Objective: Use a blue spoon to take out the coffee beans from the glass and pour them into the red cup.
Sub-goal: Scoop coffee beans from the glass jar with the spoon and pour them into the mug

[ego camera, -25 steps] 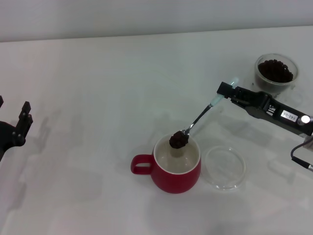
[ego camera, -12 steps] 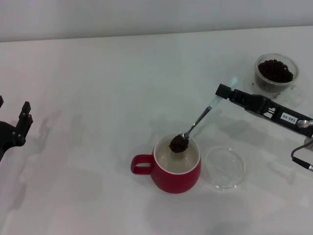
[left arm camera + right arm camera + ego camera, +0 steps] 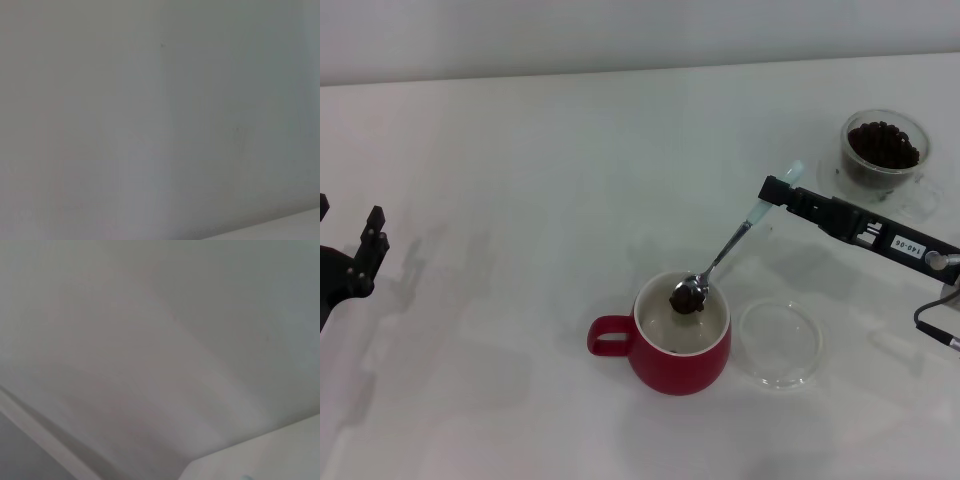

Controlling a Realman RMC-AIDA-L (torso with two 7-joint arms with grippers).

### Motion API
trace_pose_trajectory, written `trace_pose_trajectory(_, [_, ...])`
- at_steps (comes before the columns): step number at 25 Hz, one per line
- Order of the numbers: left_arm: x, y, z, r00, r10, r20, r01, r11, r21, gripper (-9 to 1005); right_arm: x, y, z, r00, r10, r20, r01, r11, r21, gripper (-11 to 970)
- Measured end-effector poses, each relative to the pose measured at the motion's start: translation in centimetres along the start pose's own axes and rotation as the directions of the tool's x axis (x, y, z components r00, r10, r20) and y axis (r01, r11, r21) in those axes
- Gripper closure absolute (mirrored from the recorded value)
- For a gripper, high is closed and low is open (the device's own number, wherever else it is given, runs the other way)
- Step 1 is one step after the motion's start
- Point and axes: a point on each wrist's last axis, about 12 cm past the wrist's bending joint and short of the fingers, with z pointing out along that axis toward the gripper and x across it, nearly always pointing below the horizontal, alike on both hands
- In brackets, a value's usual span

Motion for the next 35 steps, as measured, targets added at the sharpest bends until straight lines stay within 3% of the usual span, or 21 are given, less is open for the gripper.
trace_pose_trajectory(13, [0.1, 0.0, -0.1, 1.0, -0.001, -0.004, 0.001, 1.0, -0.002, 389, -0.3, 0.1, 0.2, 0.976, -0.211, -0.054, 0.209, 0.977, -0.03, 815])
trace_pose_trajectory(21, [0.1, 0.0, -0.1, 1.0, -0.002, -0.007, 0.001, 1.0, -0.002, 389, -1.0, 0.6, 0.3, 0.96, -0.275, -0.049, 0.271, 0.96, -0.076, 816])
trace_pose_trajectory(25, [0.1, 0.0, -0.1, 1.0, -0.001, -0.008, 0.001, 1.0, -0.002, 388, -1.2, 0.7, 0.2, 0.966, -0.257, -0.037, 0.254, 0.964, -0.077, 816])
trace_pose_trajectory(35, [-0.1, 0.1, 0.3, 1.0, 0.004, -0.005, -0.004, 1.0, 0.0, 388, -2.7, 0.8, -1.4, 0.993, -0.104, 0.056, 0.107, 0.992, -0.063, 816])
